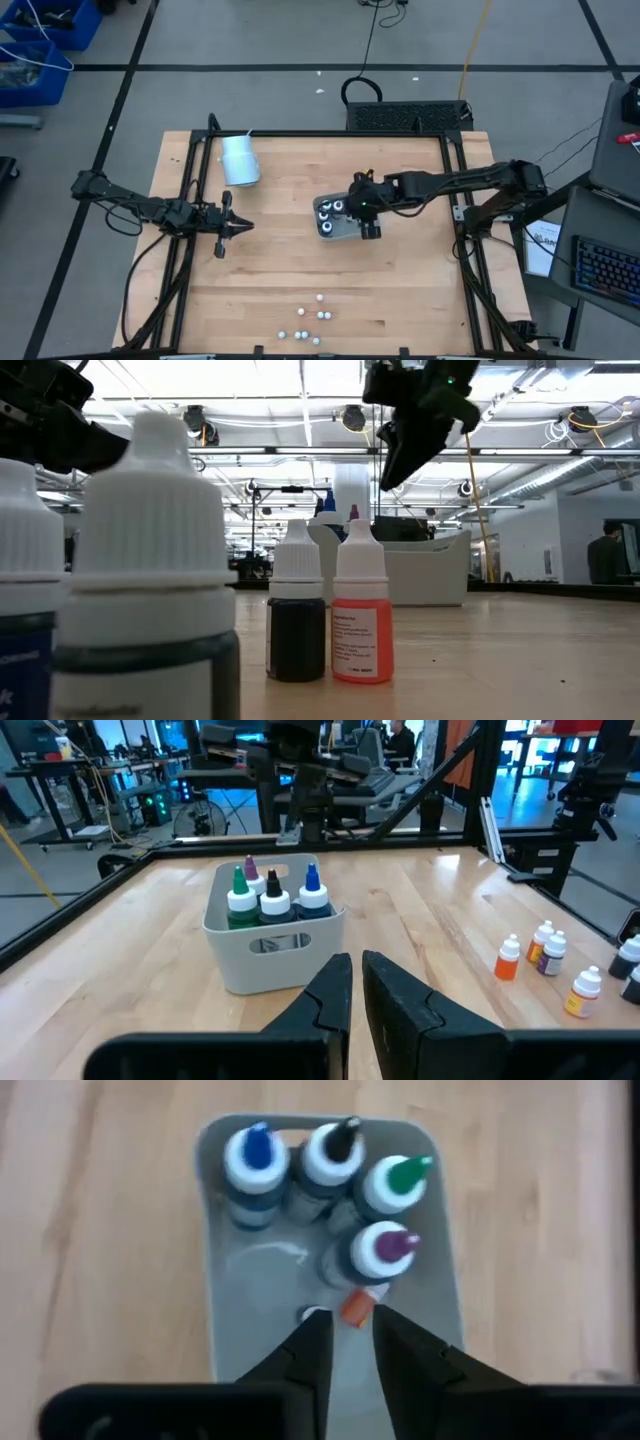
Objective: Pick & Place food coloring
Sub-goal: Adjust the bin
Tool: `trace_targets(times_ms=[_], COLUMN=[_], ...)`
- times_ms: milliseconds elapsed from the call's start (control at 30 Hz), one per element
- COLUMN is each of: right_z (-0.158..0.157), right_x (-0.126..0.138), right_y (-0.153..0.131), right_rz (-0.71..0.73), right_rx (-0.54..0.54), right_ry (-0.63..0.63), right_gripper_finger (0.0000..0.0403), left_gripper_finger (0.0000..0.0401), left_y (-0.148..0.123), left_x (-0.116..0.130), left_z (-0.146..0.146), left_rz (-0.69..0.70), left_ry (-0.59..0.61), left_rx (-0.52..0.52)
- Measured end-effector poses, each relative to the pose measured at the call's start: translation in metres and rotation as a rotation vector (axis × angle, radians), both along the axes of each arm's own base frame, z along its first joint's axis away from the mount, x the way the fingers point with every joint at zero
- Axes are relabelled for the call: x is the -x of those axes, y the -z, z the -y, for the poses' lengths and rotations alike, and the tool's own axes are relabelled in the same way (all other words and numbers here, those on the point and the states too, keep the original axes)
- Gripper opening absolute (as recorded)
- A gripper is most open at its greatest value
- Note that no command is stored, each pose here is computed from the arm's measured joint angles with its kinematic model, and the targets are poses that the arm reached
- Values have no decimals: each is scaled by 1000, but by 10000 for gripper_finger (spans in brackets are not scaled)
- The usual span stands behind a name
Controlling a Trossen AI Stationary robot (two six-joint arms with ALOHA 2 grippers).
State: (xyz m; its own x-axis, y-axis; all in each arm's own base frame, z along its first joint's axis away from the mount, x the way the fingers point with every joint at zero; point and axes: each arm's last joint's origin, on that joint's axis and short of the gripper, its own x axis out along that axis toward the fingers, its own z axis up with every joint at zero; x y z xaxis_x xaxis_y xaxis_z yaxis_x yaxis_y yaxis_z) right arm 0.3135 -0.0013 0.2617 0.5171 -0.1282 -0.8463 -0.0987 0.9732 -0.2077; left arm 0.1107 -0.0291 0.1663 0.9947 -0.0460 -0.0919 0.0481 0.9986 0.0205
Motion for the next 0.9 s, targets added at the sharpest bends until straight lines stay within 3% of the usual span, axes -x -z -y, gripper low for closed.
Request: trace_targets(times_ms=[167,333,567,900], right_z=[16,50,86,98], right_x=[16,48,67,57], right_y=[-10,-18,21,62], right_rz=[136,221,154,61], right_rx=[-39,-39,-42,-117], right_ry=[-16,147,293,264], right_gripper_finger=[17,4,1,0], left_gripper_finger=[35,35,35,35], left_y=[0,1,0,0], left_x=[0,0,0,0], left_z=[0,0,-1,-1], left_rz=[-4,-5,-2,-2], left_ry=[-1,-2,-19,-36], left_rx=[-2,-2,-3,-16])
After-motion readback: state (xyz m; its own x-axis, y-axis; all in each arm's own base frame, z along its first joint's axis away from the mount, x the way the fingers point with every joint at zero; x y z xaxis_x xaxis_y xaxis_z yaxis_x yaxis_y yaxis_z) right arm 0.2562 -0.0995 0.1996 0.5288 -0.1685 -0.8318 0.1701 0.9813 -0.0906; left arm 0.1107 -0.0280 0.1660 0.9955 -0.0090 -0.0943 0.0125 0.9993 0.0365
